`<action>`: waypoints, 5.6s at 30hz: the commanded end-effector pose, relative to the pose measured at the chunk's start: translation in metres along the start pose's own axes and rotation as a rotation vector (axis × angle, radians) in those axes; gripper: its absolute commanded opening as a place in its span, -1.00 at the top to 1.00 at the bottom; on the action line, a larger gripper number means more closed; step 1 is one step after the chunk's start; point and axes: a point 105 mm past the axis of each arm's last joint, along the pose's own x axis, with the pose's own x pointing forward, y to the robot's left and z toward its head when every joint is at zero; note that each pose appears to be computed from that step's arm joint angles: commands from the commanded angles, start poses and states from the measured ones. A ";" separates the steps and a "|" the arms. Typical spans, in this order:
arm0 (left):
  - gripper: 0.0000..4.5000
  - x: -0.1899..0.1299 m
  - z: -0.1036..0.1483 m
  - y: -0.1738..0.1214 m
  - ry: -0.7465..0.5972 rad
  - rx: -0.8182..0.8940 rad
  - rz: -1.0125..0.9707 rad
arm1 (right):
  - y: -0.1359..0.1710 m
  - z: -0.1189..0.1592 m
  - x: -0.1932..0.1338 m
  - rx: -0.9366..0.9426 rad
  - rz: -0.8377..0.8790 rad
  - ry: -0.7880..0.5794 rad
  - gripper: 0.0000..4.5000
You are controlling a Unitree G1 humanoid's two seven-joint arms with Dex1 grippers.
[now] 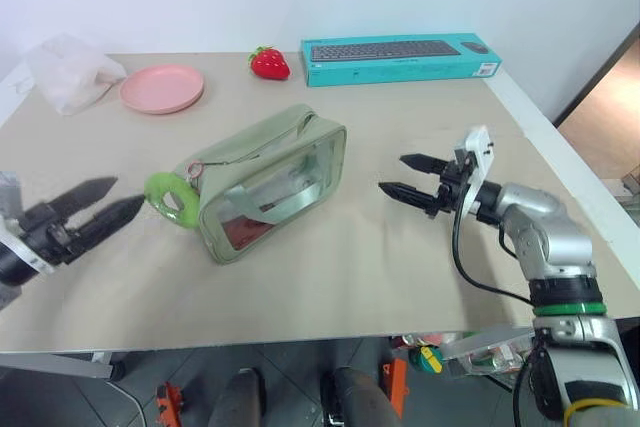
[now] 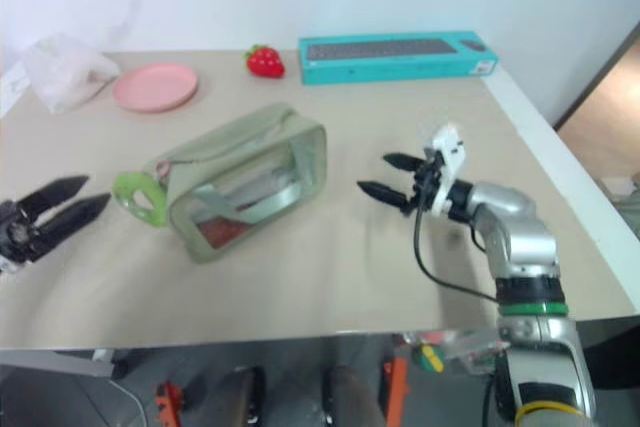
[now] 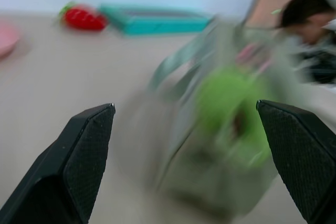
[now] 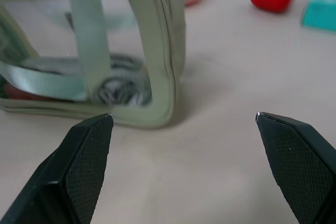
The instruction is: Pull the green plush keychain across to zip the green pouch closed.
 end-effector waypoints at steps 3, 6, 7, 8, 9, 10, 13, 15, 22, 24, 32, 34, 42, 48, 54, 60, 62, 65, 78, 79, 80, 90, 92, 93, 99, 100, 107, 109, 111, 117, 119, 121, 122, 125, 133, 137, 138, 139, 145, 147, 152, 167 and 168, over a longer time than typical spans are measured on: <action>-0.99 0.017 0.047 -0.038 -0.080 0.039 -0.210 | -0.020 0.040 0.011 -0.144 0.062 -0.012 -1.00; -0.99 0.026 0.052 -0.055 -0.069 0.052 -0.308 | -0.023 0.052 0.030 -0.176 0.123 0.004 -1.00; -0.99 0.028 0.052 -0.058 -0.065 0.051 -0.329 | -0.023 0.052 0.035 -0.186 0.140 0.016 -1.00; -0.99 0.030 0.052 -0.061 -0.062 0.049 -0.346 | -0.024 0.052 0.039 -0.196 0.151 0.028 -1.00; -0.99 0.031 0.051 -0.064 -0.055 0.046 -0.365 | -0.024 0.051 0.045 -0.201 0.163 0.041 -1.00; -0.99 0.032 0.051 -0.066 -0.051 0.044 -0.376 | -0.024 0.051 0.048 -0.204 0.169 0.049 -1.00; -0.99 0.035 0.048 -0.072 -0.036 0.038 -0.406 | -0.020 0.053 0.062 -0.204 0.204 0.066 -1.00; -0.99 0.036 0.047 -0.074 -0.033 0.036 -0.412 | -0.019 0.053 0.067 -0.201 0.220 0.074 -1.00; -0.99 0.036 0.040 -0.077 -0.025 0.021 -0.399 | -0.003 0.063 0.084 -0.188 0.314 0.047 -1.00; -0.99 0.035 0.038 -0.076 -0.023 0.017 -0.391 | 0.000 0.064 0.087 -0.187 0.327 0.042 -1.00; -1.00 0.036 0.032 -0.074 -0.022 0.006 -0.374 | 0.014 0.058 0.101 -0.148 0.382 0.014 -0.76; -1.00 0.036 0.031 -0.074 -0.024 0.005 -0.372 | 0.014 0.057 0.104 -0.128 0.371 0.000 -0.50; -1.00 0.037 0.033 -0.070 -0.051 0.009 -0.351 | 0.015 0.050 0.102 -0.097 0.380 -0.011 0.78; -1.00 0.033 0.040 -0.056 -0.126 -0.006 -0.281 | 0.014 0.040 0.092 -0.106 0.402 0.013 0.99; -1.00 0.026 0.044 -0.044 -0.193 -0.032 -0.210 | 0.005 0.035 0.075 -0.169 0.353 0.016 0.99; -1.00 0.025 0.038 -0.040 -0.190 -0.061 -0.190 | 0.011 0.056 0.055 -0.319 0.321 -0.014 0.99; -1.00 0.025 0.034 -0.038 -0.179 -0.068 -0.185 | 0.019 0.062 0.052 -0.371 0.295 0.009 0.99; -1.00 0.026 0.030 -0.038 -0.167 -0.075 -0.183 | 0.041 0.069 0.046 -0.395 0.294 0.016 0.99; -1.00 0.029 0.025 -0.039 -0.151 -0.087 -0.196 | 0.079 0.031 0.041 -0.240 0.209 0.169 0.99; -1.00 0.029 0.025 -0.039 -0.150 -0.088 -0.197 | 0.076 0.028 0.042 -0.227 0.191 0.176 0.99; -1.00 0.029 0.025 -0.039 -0.149 -0.090 -0.198 | 0.073 0.026 0.042 -0.218 0.174 0.179 0.99; -1.00 0.030 0.022 -0.040 -0.144 -0.095 -0.201 | 0.032 0.051 0.033 -0.169 0.033 0.091 -0.68; -1.00 0.031 0.022 -0.041 -0.144 -0.097 -0.203 | 0.026 0.054 0.029 -0.142 0.022 0.073 -1.00; -1.00 0.031 0.021 -0.041 -0.143 -0.099 -0.204 | 0.027 0.058 0.028 -0.139 0.038 0.054 -1.00; -1.00 0.033 0.020 -0.040 -0.145 -0.108 -0.212 | 0.046 0.068 0.036 -0.127 0.200 0.012 -1.00; -1.00 0.033 0.020 -0.040 -0.146 -0.110 -0.213 | 0.051 0.065 0.041 -0.125 0.238 0.025 -1.00; -1.00 0.036 0.017 -0.041 -0.151 -0.116 -0.219 | 0.066 0.049 0.059 -0.135 0.374 0.089 -1.00; -1.00 0.034 0.016 -0.042 -0.155 -0.117 -0.214 | 0.067 0.047 0.066 -0.147 0.397 0.103 -1.00; -1.00 0.032 0.015 -0.043 -0.158 -0.116 -0.207 | 0.065 0.045 0.072 -0.154 0.398 0.110 -1.00; -1.00 0.029 0.015 -0.044 -0.166 -0.110 -0.187 | 0.059 0.048 0.075 -0.146 0.398 0.075 -0.63; -1.00 0.027 0.016 -0.044 -0.168 -0.107 -0.180 | 0.059 0.048 0.074 -0.152 0.407 0.074 -0.34; -1.00 0.025 0.016 -0.042 -0.170 -0.105 -0.169 | 0.059 0.048 0.071 -0.152 0.414 0.076 -0.01; -1.00 0.025 0.017 -0.041 -0.172 -0.104 -0.163 | 0.059 0.047 0.069 -0.156 0.421 0.079 0.13; -1.00 0.023 0.017 -0.037 -0.173 -0.102 -0.150 | 0.059 0.047 0.064 -0.162 0.428 0.085 0.62; -1.00 0.020 -0.009 0.009 -0.060 -0.047 0.103 | 0.080 0.051 0.055 -0.131 0.456 0.085 0.96; -1.00 0.026 -0.014 0.018 -0.057 -0.041 0.137 | 0.086 0.044 0.058 -0.126 0.446 0.103 0.96; -1.00 0.029 -0.015 0.017 -0.057 -0.045 0.130 | 0.085 0.043 0.058 -0.122 0.436 0.105 0.96; -1.00 0.031 -0.016 0.016 -0.054 -0.048 0.124 | 0.085 0.042 0.059 -0.121 0.430 0.106 0.96; -1.00 0.045 -0.013 0.033 -0.127 -0.120 0.159 | 0.086 0.041 0.060 -0.114 0.421 0.100 0.96; -1.00 0.047 -0.014 0.036 -0.136 -0.136 0.167 | 0.087 0.040 0.060 -0.112 0.419 0.100 0.96; -1.00 0.051 -0.022 0.047 -0.132 -0.180 0.219 | 0.089 0.039 0.059 -0.105 0.414 0.096 0.96; -0.64 0.075 -0.048 0.045 -0.051 -0.276 0.194 | 0.090 0.038 0.058 -0.096 0.393 0.089 1.00; -0.52 0.076 -0.047 0.045 -0.054 -0.276 0.188 | 0.090 0.038 0.059 -0.096 0.392 0.089 1.00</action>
